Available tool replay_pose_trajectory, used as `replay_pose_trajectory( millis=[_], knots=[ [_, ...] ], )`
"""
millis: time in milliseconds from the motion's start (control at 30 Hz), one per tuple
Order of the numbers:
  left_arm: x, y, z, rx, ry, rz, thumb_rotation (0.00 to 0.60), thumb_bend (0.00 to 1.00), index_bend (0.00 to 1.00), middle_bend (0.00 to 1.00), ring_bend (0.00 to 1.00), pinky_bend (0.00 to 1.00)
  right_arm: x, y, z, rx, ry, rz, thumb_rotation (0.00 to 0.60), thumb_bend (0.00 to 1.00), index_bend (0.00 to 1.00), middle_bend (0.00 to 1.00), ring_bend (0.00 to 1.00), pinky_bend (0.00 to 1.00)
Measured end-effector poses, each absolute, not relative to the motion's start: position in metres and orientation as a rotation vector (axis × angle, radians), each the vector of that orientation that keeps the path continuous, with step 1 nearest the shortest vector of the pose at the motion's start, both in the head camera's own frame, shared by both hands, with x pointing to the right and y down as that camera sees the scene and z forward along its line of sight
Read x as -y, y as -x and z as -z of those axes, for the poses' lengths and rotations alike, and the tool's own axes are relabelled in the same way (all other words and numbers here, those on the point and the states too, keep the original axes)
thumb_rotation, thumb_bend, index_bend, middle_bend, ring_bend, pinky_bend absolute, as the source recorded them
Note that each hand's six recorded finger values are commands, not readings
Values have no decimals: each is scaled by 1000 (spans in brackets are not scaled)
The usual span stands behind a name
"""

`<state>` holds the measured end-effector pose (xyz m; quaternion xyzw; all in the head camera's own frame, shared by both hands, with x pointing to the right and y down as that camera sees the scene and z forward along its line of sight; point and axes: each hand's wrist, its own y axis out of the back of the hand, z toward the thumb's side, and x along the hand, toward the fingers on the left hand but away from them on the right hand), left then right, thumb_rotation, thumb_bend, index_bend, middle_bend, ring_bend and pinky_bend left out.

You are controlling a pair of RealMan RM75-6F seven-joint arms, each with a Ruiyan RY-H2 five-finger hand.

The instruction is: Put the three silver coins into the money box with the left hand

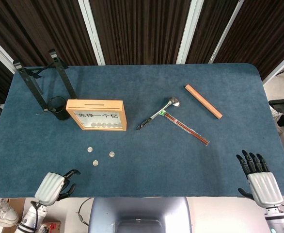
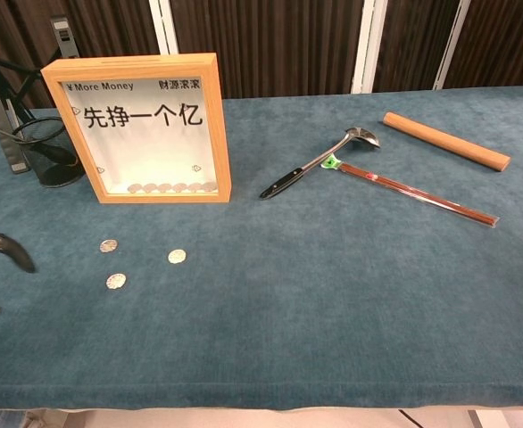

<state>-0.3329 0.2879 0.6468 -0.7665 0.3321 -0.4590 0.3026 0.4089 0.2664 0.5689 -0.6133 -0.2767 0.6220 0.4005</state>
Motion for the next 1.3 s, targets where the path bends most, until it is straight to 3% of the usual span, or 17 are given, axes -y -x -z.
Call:
replay_pose_trajectory(
  millis=[333,1300],
  knots=[
    [-273,300,-689,-864,1971,1326,600,402,377,1000,1000,1000,-264,-410,-568,709,1556,-1572,600,151,0,0,0,0],
    [-258,272,-736,-804,1855,1440,600,398,406,1000,1000,1000,-264,-415,-564,726,1547,-1578,600,151,0,0,0,0]
  ],
)
